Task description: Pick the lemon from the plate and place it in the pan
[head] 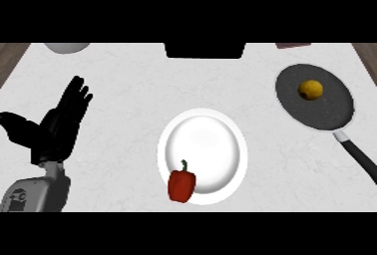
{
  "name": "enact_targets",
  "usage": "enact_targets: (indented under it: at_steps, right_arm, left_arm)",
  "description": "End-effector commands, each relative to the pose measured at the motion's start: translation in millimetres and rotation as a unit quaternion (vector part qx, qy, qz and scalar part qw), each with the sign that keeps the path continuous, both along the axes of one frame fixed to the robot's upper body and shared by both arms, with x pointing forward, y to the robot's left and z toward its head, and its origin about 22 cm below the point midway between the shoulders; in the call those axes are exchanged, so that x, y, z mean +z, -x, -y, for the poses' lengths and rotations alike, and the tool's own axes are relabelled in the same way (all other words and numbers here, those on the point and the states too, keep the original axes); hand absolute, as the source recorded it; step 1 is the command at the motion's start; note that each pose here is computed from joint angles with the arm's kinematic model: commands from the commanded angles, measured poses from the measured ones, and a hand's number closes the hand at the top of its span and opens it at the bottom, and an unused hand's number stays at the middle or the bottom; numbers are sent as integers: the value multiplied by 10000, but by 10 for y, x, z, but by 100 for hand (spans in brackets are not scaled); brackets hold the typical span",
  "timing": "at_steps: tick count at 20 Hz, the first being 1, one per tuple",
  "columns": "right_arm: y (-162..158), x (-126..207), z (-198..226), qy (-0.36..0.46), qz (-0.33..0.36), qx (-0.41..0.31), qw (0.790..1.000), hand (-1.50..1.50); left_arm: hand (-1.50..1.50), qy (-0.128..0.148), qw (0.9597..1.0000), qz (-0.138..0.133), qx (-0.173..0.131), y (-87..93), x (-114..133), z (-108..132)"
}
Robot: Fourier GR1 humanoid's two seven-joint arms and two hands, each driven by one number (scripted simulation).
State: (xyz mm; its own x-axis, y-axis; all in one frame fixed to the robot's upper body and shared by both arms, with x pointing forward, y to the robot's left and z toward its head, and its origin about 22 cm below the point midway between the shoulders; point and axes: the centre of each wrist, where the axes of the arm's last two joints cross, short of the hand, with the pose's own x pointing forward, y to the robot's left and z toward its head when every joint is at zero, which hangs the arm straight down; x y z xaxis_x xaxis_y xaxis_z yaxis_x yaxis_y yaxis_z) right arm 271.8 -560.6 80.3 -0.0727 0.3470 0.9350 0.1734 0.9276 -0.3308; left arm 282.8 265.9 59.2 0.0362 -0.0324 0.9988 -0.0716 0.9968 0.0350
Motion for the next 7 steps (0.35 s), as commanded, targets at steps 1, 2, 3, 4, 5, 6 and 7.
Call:
enact_targets:
  at_steps: [1, 2, 3, 4, 5, 6, 7]
  right_arm:
    - [249, 112, 214, -279, 379, 518, 9975, -150]
    - [283, 129, 241, -290, 373, 549, 9974, -150]
    - [404, 28, 273, -223, 357, 522, 9977, -150]
    - [413, 11, 271, -290, 453, 456, 9975, -150]
    - [337, -130, 163, -192, 348, 511, 9979, -150]
    - [420, 98, 307, -110, 330, 492, 9982, -150]
    - [284, 64, 214, -172, 341, 453, 9982, -150]
  left_arm:
    - [0, -15, 10000, 37, 21, 35, 66, 14]
    - [0, 50, 10000, 15, 4, 73, -23, 101]
    - [0, -3, 10000, 23, 65, 70, 11, -17]
    - [0, 104, 9999, 17, 32, 10, 10, 47]
    - [0, 55, 10000, -26, -15, 80, -27, 82]
    - [0, 80, 10000, -41, -18, 43, -64, -39]
    - [0, 46, 10000, 11, -27, -44, 58, 118]
